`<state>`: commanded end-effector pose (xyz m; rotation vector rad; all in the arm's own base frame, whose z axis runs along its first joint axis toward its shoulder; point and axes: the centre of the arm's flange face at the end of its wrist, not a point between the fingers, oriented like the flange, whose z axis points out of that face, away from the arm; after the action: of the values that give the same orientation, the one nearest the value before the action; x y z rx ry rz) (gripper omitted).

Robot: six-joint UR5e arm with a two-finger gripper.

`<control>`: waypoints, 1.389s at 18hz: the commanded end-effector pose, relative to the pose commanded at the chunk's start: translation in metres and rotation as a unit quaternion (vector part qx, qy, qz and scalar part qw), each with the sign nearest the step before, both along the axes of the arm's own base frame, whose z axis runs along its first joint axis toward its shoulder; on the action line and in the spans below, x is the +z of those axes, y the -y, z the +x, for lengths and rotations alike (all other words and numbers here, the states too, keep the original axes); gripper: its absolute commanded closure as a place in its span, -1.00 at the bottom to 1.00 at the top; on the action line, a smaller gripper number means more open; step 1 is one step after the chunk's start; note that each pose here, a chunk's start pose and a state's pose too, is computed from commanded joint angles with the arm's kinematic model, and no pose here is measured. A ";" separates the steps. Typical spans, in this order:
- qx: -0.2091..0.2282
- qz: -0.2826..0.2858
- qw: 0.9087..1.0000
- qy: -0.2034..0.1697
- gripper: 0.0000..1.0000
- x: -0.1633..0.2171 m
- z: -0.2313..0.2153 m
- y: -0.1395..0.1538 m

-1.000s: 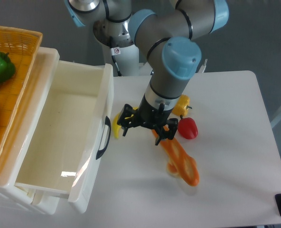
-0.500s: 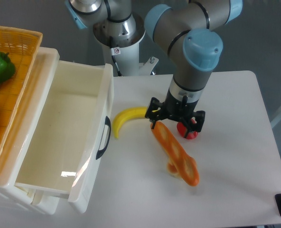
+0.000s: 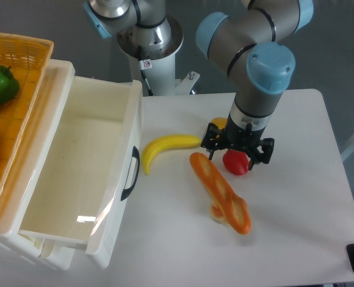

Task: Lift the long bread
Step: 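Lower the gripper over the middle of the orange long bread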

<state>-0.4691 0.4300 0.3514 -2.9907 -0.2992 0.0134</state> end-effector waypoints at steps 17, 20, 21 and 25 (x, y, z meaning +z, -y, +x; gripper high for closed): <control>0.072 -0.044 0.994 0.075 -1.00 -0.107 -0.020 0.008; 0.071 -0.047 0.993 0.080 -1.00 -0.118 -0.021 0.005; 0.072 -0.047 0.993 0.079 -1.00 -0.120 -0.021 0.003; 0.083 -0.051 0.992 0.085 -1.00 -0.135 -0.018 -0.005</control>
<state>-0.4869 0.4350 0.2160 -3.0630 -0.5828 -0.2170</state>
